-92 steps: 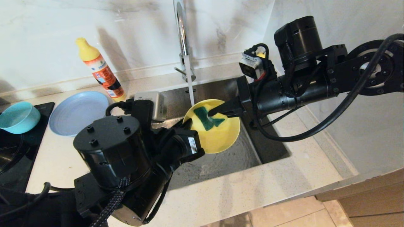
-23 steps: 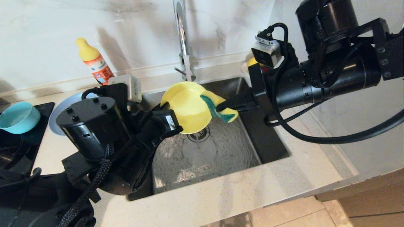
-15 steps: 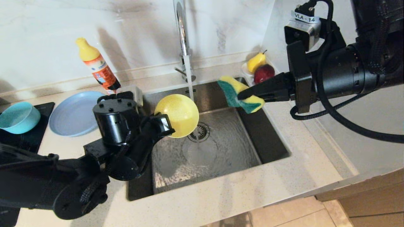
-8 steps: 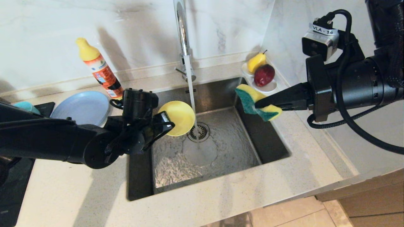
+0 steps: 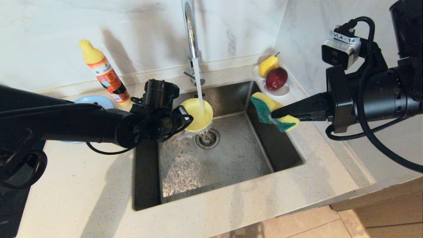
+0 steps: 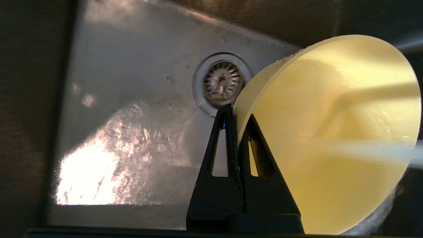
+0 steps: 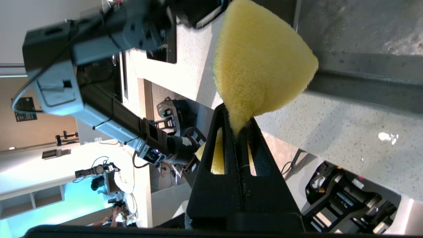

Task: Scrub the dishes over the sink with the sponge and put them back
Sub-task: Rinse the bowl

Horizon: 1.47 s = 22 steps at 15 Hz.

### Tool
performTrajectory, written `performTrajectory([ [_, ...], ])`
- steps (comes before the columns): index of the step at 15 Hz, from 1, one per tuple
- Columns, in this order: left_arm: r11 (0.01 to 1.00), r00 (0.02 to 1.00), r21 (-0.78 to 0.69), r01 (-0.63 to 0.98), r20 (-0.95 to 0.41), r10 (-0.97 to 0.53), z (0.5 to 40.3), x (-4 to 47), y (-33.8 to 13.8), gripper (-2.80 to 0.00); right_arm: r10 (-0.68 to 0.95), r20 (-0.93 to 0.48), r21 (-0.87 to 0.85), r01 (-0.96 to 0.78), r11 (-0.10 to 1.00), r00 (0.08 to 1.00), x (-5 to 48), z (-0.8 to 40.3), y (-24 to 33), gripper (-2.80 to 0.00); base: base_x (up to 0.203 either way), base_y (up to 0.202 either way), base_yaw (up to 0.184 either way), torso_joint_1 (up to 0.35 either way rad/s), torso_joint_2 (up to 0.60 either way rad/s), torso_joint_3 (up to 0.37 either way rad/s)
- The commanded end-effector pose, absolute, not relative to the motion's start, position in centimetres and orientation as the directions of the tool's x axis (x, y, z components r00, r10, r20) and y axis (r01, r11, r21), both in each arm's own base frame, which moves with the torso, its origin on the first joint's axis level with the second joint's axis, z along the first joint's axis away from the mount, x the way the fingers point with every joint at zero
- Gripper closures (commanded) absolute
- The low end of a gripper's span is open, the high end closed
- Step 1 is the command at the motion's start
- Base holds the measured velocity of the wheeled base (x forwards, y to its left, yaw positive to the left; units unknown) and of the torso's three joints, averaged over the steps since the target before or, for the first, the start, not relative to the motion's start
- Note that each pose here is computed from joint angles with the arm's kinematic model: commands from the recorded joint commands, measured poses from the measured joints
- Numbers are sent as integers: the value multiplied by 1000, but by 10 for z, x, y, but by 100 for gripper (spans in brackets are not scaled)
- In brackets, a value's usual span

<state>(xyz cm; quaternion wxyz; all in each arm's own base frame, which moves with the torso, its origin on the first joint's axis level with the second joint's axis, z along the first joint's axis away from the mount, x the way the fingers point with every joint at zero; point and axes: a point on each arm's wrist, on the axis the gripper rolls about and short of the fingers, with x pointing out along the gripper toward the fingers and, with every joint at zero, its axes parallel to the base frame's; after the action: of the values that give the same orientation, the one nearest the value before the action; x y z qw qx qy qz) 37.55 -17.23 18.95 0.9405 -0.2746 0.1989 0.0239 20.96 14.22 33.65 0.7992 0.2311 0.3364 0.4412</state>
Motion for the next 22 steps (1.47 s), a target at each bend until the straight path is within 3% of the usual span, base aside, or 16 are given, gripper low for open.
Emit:
performTrajectory([
  [1, 830, 909, -528, -180, -412, -65, 180, 391, -179, 0, 862, -333, 670, -548, 501, 381, 208, 335, 141, 0, 0, 0, 0, 0, 0, 0],
  [15, 819, 810, -554, -145, -543, -224, 185, 355, -167, 0, 861, -324, 667, -551, 502, 393, 209, 333, 139, 0, 0, 0, 0, 0, 0, 0],
  [18, 833, 788, -528, -166, -578, -210, 176, 353, -165, 0, 860, -325, 667, -549, 503, 392, 210, 332, 140, 0, 0, 0, 0, 0, 0, 0],
  [22, 842, 832, -493, -221, -545, -100, 184, 356, -143, 0, 859, -334, 670, -543, 506, 388, 211, 329, 141, 0, 0, 0, 0, 0, 0, 0],
])
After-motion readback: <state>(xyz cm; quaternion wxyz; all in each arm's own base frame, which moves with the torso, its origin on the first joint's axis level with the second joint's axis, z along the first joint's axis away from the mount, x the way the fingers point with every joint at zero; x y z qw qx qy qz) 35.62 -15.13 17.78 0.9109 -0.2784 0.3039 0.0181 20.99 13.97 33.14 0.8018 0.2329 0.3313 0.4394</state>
